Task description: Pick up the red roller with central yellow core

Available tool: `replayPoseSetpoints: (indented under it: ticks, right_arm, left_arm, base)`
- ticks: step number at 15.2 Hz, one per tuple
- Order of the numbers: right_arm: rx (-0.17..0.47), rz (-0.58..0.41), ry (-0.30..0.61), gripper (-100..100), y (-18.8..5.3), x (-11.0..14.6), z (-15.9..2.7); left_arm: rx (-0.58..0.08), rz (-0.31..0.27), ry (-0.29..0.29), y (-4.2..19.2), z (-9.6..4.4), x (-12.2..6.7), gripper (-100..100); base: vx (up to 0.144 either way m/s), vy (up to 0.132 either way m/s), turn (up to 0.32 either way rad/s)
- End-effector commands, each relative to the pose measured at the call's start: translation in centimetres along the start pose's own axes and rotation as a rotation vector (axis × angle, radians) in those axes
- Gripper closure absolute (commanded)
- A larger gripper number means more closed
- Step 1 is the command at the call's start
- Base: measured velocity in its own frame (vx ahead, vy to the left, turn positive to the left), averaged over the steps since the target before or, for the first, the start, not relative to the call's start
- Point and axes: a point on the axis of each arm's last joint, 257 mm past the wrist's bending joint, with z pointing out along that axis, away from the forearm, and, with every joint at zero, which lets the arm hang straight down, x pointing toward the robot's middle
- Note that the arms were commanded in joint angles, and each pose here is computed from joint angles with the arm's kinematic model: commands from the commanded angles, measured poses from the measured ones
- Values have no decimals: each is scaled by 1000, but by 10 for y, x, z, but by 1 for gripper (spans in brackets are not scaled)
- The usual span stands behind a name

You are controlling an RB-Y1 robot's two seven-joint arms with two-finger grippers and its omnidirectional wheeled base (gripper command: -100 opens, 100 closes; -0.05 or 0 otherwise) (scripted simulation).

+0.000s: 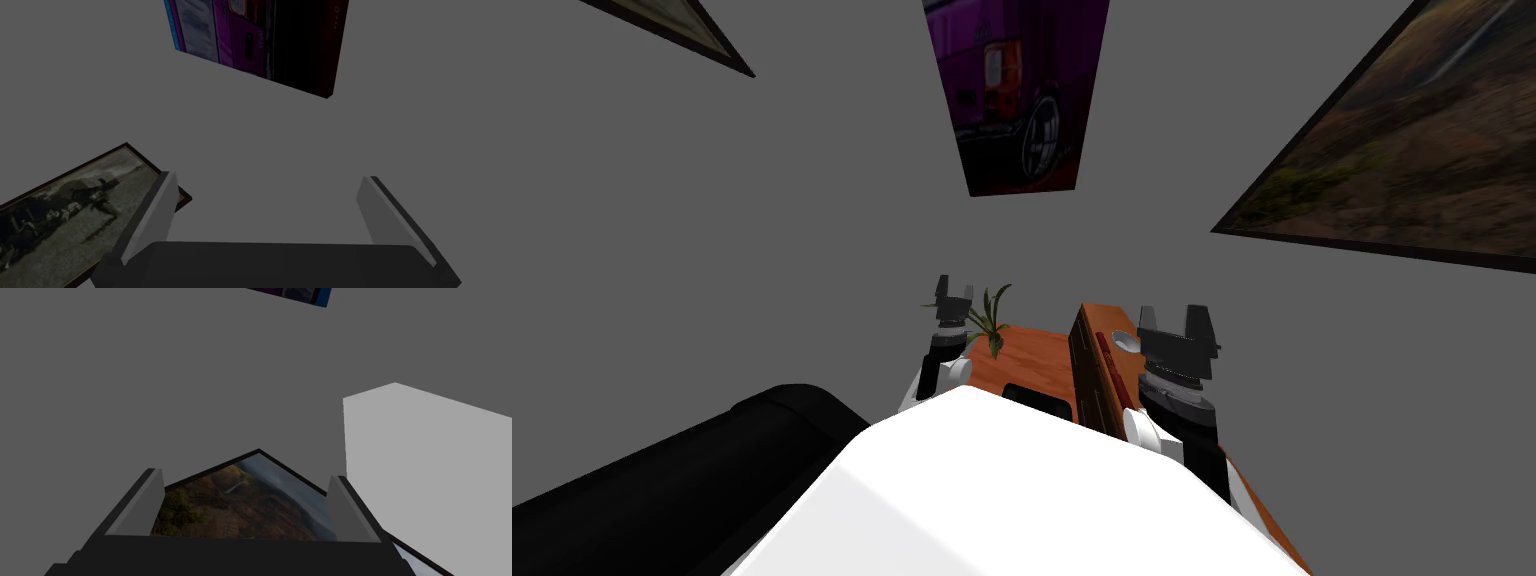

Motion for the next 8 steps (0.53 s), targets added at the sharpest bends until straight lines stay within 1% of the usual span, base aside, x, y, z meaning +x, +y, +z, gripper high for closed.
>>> replayPoseSetpoints:
  ticks: [1,2,3,4,5,6,7,8]
  right_arm:
    - [41,9,6,-100,-14,-2,-2]
    - [69,16,8,-100,-24,-3,-3]
    - [69,16,8,-100,-24,-3,-3]
    - [102,24,8,-100,-36,-5,-5]
    - [102,24,8,-100,-36,-5,-5]
    - [141,33,7,-100,-49,-8,-8]
    - [141,33,7,-100,-49,-8,-8]
    - [185,44,3,-100,-65,-11,-11]
  left_arm:
    - [0,0,0,0,0,0,0]
    - [0,0,0,0,0,0,0]
    - [0,0,0,0,0,0,0]
    - [0,0,0,0,0,0,0]
    - [0,0,0,0,0,0,0]
    - [0,0,0,0,0,0,0]
    - [0,0,0,0,0,0,0]
    - [0,0,0,0,0,0,0]
  base:
    - [21,6,-27]
    - [48,17,-50]
    - [50,21,-38]
    - [48,22,-43]
    - [46,18,-31]
    - [52,13,-35]
    - [47,14,-31]
    - [53,21,-42]
